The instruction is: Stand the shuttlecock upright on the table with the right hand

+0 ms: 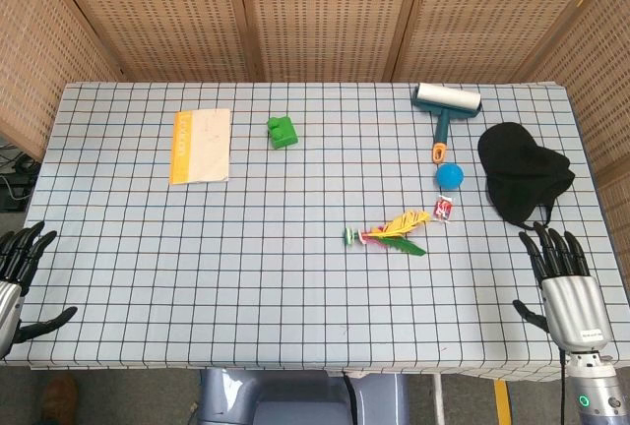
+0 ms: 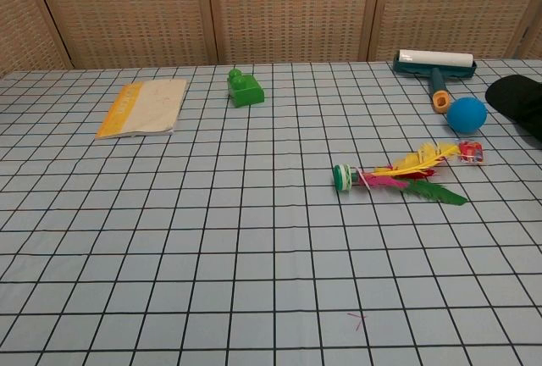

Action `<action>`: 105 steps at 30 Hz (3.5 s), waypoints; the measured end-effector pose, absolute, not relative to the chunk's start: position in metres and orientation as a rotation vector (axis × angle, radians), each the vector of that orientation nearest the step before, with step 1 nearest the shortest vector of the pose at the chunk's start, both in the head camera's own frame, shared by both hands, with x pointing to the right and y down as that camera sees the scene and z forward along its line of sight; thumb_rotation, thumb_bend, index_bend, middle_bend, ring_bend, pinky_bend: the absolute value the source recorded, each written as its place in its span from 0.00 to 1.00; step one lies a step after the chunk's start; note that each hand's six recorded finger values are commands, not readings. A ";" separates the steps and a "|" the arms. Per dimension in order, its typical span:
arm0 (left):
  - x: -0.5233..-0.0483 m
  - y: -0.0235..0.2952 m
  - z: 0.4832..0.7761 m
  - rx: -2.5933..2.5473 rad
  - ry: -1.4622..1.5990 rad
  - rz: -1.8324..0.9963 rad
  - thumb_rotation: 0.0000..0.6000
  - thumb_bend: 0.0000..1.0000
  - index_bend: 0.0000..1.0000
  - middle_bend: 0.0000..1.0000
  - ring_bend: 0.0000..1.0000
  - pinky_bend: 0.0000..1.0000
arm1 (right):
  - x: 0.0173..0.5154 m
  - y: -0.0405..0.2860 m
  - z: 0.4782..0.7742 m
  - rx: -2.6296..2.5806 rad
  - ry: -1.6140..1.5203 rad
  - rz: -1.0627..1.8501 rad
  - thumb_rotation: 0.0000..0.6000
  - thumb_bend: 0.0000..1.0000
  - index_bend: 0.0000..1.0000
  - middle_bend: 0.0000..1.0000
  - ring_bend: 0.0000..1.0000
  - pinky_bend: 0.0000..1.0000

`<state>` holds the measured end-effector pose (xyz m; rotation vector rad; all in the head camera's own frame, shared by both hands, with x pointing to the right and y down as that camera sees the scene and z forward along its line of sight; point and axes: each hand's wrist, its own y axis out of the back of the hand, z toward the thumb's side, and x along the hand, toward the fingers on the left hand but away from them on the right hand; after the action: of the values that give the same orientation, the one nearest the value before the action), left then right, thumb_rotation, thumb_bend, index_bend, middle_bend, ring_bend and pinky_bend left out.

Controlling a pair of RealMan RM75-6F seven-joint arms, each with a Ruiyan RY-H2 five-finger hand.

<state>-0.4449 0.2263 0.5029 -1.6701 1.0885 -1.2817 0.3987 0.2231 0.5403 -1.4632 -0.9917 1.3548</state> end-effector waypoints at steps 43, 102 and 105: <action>-0.447 0.203 0.553 -1.612 1.029 -1.479 1.00 0.00 0.00 0.00 0.00 0.00 | 0.268 0.056 0.711 -1.730 -0.340 1.442 1.00 0.50 0.43 0.00 0.00 0.00; -0.440 0.210 0.554 -1.663 1.014 -1.460 1.00 0.00 0.00 0.00 0.00 0.00 | 0.236 0.042 0.664 -1.679 -0.405 1.303 1.00 0.64 0.80 0.00 0.00 0.00; -0.439 0.211 0.552 -1.683 1.007 -1.445 1.00 0.00 0.00 0.00 0.00 0.00 | 0.222 0.038 0.637 -1.633 -0.462 1.210 1.00 0.64 0.80 0.00 0.00 0.00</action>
<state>-0.4388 0.2111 0.5521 -1.6830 1.0067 -1.4446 0.2219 0.0384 0.6367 -1.6333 -0.4617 1.2103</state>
